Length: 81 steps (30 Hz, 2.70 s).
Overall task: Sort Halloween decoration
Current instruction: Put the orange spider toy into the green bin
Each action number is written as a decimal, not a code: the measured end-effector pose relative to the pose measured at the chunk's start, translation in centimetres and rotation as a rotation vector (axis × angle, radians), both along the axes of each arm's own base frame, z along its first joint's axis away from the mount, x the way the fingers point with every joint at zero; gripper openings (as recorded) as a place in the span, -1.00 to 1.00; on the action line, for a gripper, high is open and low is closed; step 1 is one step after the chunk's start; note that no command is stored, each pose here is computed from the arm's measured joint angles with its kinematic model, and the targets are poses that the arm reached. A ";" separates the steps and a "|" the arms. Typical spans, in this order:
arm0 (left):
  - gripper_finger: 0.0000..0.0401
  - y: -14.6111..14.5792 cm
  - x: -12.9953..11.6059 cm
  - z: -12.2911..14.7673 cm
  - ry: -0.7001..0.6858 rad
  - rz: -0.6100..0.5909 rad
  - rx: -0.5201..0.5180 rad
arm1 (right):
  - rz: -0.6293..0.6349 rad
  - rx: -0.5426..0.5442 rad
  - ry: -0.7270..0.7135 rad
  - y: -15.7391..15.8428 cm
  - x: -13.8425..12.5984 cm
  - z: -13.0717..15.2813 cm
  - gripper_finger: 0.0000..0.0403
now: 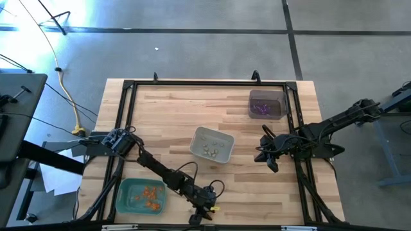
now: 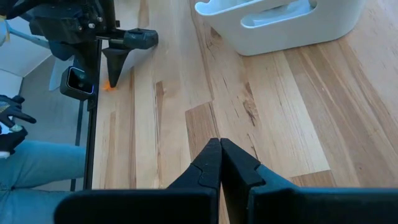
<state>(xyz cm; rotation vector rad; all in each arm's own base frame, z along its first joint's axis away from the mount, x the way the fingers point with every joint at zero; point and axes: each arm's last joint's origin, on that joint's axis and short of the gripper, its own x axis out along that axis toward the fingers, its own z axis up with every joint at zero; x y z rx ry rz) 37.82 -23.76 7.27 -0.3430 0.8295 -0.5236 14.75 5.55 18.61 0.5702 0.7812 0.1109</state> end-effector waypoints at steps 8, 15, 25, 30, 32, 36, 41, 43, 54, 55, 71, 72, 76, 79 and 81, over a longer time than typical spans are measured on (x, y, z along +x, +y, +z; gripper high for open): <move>-0.03 0.0 -0.3 -0.3 -0.031 -0.095 0.081 | 0.000 0.000 0.000 0.0 0.0 0.0 -1.00; -0.07 0.0 -0.3 -0.5 -0.103 -0.050 0.224 | 0.000 0.000 0.000 0.0 0.0 0.0 -1.00; -0.37 0.5 -0.1 -0.6 -0.211 -0.065 0.437 | 0.000 0.000 0.000 0.0 0.0 0.0 -1.00; -0.55 0.5 -0.1 -0.6 -0.214 -0.052 0.451 | 0.000 0.000 0.000 0.0 0.0 0.0 -1.00; -0.64 0.6 -0.1 -0.6 -0.208 -0.046 0.441 | -0.001 0.000 0.000 0.0 0.0 0.0 -1.00; -0.85 0.7 0.0 -0.6 -0.188 -0.009 0.413 | 0.000 0.000 0.000 0.0 0.0 0.0 -1.00; -0.97 0.7 0.2 -0.5 -0.203 0.030 0.372 | 0.000 0.000 0.000 0.0 0.0 0.0 -1.00; -0.97 0.7 0.2 -0.5 -0.207 0.031 0.369 | 0.000 0.000 0.000 0.0 0.0 0.0 -1.00; -1.00 0.7 0.2 0.3 -0.236 0.015 0.390 | 0.000 0.000 0.001 0.0 0.0 0.0 -1.00; -1.00 0.7 0.2 0.6 -0.246 0.005 0.402 | -0.001 0.000 0.000 0.0 0.0 0.0 -1.00; -1.00 2.2 -1.8 6.6 -0.168 -0.005 0.568 | 0.000 0.000 0.000 0.0 0.0 0.0 -1.00; -1.00 2.3 -2.0 7.1 -0.162 0.000 0.574 | 0.000 0.000 0.001 0.0 0.0 0.0 -1.00; -1.00 2.8 -2.9 9.0 -0.134 0.006 0.597 | 0.000 0.000 0.001 0.0 0.0 0.0 -1.00; -1.00 3.1 -3.5 10.5 -0.131 0.006 0.600 | 0.000 -0.001 0.001 0.0 0.0 0.0 -1.00; -1.00 3.3 -3.9 11.4 -0.123 0.016 0.592 | 0.000 0.000 0.000 0.0 0.0 0.0 -1.00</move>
